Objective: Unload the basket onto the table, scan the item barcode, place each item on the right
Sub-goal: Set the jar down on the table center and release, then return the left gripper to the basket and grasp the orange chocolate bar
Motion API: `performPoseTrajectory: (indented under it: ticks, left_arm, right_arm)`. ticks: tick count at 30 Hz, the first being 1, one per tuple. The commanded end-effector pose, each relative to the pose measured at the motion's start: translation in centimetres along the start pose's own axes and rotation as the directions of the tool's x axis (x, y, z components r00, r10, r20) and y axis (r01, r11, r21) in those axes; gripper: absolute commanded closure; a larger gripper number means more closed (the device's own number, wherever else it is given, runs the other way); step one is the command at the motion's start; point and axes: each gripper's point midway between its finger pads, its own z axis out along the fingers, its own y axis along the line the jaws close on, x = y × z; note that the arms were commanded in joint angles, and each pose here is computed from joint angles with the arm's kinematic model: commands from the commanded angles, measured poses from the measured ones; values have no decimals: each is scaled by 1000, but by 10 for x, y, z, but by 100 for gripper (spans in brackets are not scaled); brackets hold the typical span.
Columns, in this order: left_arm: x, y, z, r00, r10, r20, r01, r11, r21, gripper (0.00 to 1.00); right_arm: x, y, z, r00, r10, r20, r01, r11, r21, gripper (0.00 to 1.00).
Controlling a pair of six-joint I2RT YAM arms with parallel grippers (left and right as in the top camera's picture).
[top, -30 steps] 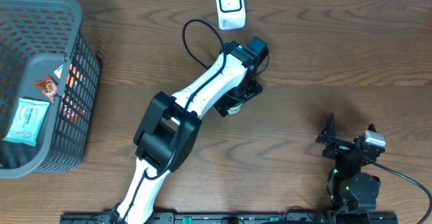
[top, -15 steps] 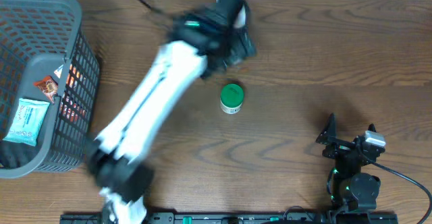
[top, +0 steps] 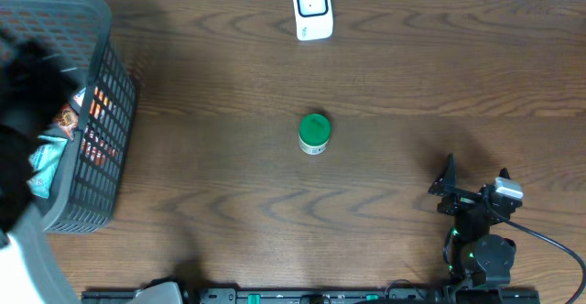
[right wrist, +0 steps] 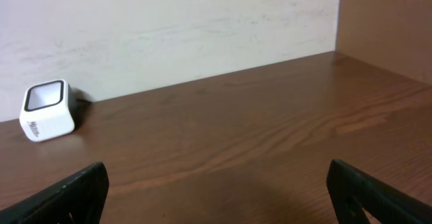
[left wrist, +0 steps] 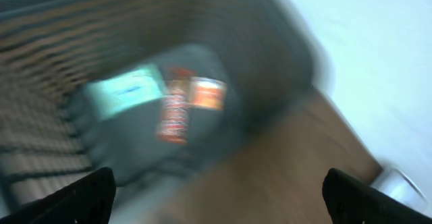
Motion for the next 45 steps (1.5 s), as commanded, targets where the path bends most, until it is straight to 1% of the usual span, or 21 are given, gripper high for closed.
performPoseTrajectory:
  ticks: [1,4,8,11,13,21,26,31,35,39,42,45]
  left_arm:
    - [-13,49,23,996,-83,-13,79,981,-179,2]
    - [-14,57,47,995,-28,-100,8,981,-193,2]
    - [-5,62,92,972,20,-236,-78,968,-239,2]
    - [9,68,129,937,9,-350,-114,953,-280,2]
    - [20,72,158,903,-3,-430,-143,941,-308,2]
    - [61,88,246,787,-51,-615,-224,905,-362,2]
    - [87,97,289,725,-78,-685,-259,889,-376,2]
    - [116,97,324,665,-110,-739,-245,902,-355,2]
    - [138,102,343,616,-144,-774,-250,897,-366,2]
    - [163,107,352,567,-151,-810,-286,886,-365,2]
    - [183,107,357,547,-156,-822,-303,879,-368,2]
    - [196,109,361,547,-184,-816,-296,870,-394,2]
  right_arm:
    - [1,-1,0,1000,-15,-2,15,1000,5,1]
    - [1,-1,0,1000,-15,-2,15,1000,5,1]
    - [1,-1,0,1000,-15,-2,15,1000,5,1]
    - [1,-1,0,1000,-15,-2,15,1000,5,1]
    - [1,-1,0,1000,-15,-2,15,1000,5,1]
    - [1,-1,0,1000,-15,-2,15,1000,5,1]
    - [1,-1,0,1000,-15,-2,15,1000,5,1]
    - [1,-1,0,1000,-15,-2,16,1000,5,1]
    - [1,-1,0,1000,-15,-2,15,1000,5,1]
    - [1,-1,0,1000,-15,-2,15,1000,5,1]
    - [1,-1,0,1000,-15,-2,15,1000,5,1]
    - [1,-1,0,1000,-15,-2,15,1000,5,1]
